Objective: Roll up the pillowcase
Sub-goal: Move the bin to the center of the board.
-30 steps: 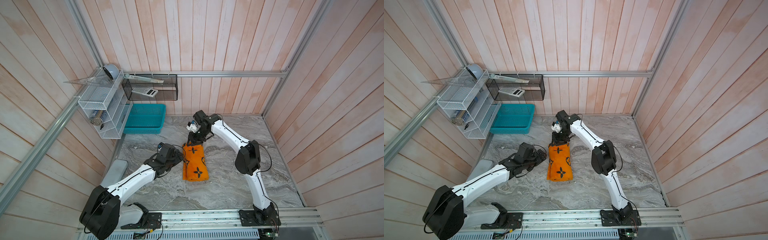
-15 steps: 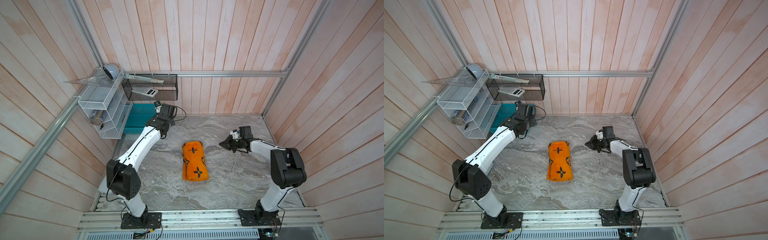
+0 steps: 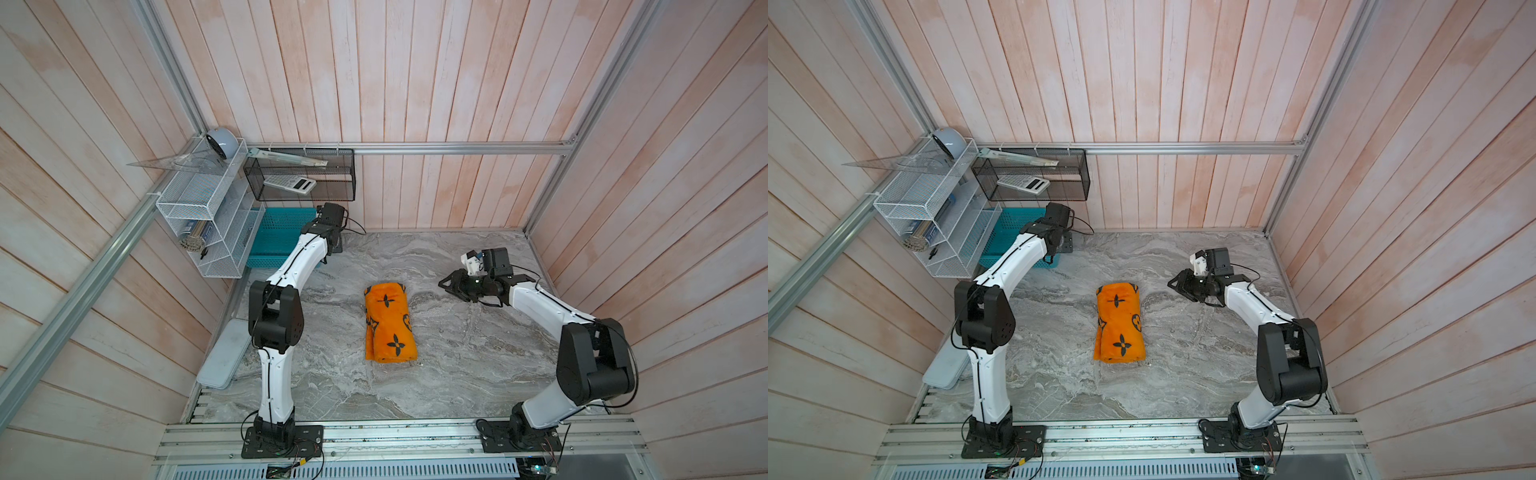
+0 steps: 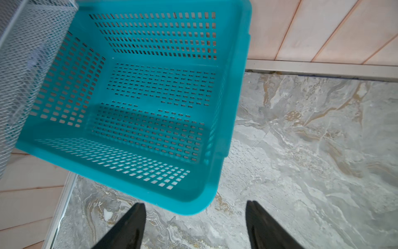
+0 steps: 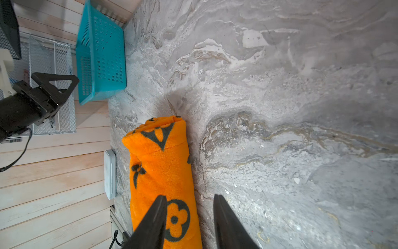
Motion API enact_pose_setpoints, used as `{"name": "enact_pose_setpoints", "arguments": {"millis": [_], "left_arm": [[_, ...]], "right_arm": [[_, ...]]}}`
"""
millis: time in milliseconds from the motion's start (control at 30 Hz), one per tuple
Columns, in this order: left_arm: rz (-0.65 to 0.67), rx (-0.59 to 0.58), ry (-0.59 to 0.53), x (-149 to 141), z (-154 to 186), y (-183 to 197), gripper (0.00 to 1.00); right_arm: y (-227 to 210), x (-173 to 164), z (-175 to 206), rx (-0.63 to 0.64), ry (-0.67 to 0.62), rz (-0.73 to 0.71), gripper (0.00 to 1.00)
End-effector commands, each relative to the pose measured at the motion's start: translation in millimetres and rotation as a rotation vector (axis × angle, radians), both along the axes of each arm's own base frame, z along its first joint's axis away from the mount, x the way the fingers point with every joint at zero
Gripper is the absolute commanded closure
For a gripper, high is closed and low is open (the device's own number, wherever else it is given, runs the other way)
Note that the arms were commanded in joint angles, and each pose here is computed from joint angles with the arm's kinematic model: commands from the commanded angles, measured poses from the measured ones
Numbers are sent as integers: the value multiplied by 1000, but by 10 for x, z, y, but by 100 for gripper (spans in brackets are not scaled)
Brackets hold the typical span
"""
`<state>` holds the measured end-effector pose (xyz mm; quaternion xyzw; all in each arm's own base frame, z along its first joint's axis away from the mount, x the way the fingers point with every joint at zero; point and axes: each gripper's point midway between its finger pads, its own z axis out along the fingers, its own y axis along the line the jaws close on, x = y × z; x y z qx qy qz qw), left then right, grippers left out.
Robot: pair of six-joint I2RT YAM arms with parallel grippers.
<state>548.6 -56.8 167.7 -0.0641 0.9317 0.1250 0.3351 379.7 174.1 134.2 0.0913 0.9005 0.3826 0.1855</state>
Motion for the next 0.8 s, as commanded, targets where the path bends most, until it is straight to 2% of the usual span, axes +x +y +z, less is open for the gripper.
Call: {"name": "enact_pose_setpoints", "arguments": {"millis": [0,333,467,500,567,600,633,667,733,767], "left_arm": [[-47,-34,-20,192,-24,33,21],[-126,-87,99,461,-569,-7,24],[-133,-104,114,487,-648,-26,30],[-137,-104,121,478,-666,-33,34],[-139,-108,131,462,-697,-32,50],[-141,-117,136,446,-704,-54,61],[-137,-133,139,425,-700,-66,79],[-146,-149,140,407,-692,-96,87],[-131,-226,135,351,-695,-212,100],[-135,-255,130,327,-673,-278,100]], "right_arm": [[-45,-1,-59,-27,20,3,59],[-53,54,-58,-29,25,-2,61],[-41,73,-81,-26,32,-3,63],[-37,76,-88,-24,36,-2,64],[-35,79,-107,-22,43,-3,65],[-33,83,-116,-21,46,-4,66],[-28,89,-113,-17,46,-6,67],[-22,90,-110,-14,47,-8,68],[-8,90,-87,-11,45,-9,70],[-3,95,-75,-12,40,-9,70]]}}
